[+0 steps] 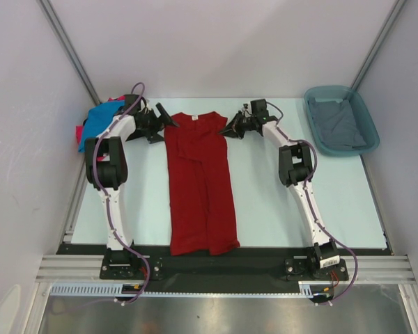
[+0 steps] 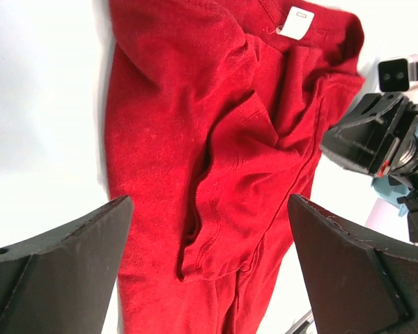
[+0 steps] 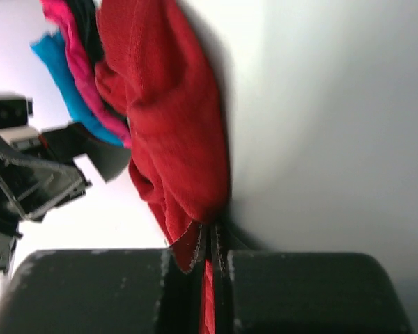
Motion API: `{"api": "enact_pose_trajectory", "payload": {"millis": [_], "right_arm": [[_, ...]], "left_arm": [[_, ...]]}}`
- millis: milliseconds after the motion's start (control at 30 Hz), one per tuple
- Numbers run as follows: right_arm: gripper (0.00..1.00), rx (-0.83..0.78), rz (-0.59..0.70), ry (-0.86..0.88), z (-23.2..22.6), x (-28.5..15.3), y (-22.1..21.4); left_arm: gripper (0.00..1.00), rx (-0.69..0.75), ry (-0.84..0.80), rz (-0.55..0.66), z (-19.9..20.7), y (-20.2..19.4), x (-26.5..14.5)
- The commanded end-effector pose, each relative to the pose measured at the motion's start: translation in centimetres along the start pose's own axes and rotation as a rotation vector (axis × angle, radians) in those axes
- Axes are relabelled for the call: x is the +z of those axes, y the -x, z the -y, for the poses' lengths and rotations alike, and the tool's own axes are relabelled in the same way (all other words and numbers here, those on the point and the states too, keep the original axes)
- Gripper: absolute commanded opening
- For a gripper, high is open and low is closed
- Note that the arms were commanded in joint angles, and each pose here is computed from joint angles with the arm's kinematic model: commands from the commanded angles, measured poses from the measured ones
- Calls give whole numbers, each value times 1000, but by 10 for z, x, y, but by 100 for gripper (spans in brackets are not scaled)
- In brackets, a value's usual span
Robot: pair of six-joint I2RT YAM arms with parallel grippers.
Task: Fold and stack the t-shirts
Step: Fold the tshirt
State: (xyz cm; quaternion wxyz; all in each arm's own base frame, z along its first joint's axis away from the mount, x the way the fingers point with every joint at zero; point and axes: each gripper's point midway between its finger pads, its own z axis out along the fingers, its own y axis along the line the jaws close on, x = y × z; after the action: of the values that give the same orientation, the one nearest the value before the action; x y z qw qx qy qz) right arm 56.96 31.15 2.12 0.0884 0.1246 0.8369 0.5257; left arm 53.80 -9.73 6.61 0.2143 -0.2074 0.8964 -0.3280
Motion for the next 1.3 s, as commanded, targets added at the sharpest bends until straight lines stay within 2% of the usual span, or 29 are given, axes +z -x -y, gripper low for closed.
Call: {"api": "enact_pose_trajectory", "payload": {"millis": [0,167,467,500,600,700,767,800,900,933,1033,1067,1100,1167,1233,1267], "right_arm": [[0,52,211,-185,51,-29,50],[0,69,302,-198,59,-69,85],[1,31,341,-257,73,-104,97],[20,33,331,-245,71,-104,95],[50,-9,322,-201,51,-106,96],[57,-85,353,-224,26,-122,97],[58,-99,361,-267,23,-129,92],[59,-144,387,-275,4,-141,92],[59,-154,392,-347,-2,-153,80],[59,-192,394,-364,-17,-161,75],[60,-144,349,-501,0,-175,46],[61,-161,341,-508,-11,-183,34],[61,-126,304,-539,4,-185,17],[61,-108,282,-569,0,-201,-5],[61,-60,205,-590,18,-203,-38],[61,-58,198,-588,8,-213,-53]], "left_arm": [[100,52,-77,50,33,14,-25],[100,61,-88,42,37,11,-23],[100,72,-107,35,44,9,-19],[100,72,-112,34,45,10,-20],[100,103,-147,32,52,11,-22],[100,164,-208,28,78,4,-22],[100,197,-264,35,93,6,-27],[100,212,-282,38,99,7,-29],[100,225,-249,40,101,4,-29],[100,226,-211,22,95,-2,-33],[100,243,-95,-17,70,-27,-35],[100,248,-60,-39,62,-41,-42],[100,260,-3,-57,54,-53,-42],[100,287,60,-130,34,-89,-54],[100,292,81,-153,25,-113,-59],[100,257,102,-205,4,-140,-60]]}}
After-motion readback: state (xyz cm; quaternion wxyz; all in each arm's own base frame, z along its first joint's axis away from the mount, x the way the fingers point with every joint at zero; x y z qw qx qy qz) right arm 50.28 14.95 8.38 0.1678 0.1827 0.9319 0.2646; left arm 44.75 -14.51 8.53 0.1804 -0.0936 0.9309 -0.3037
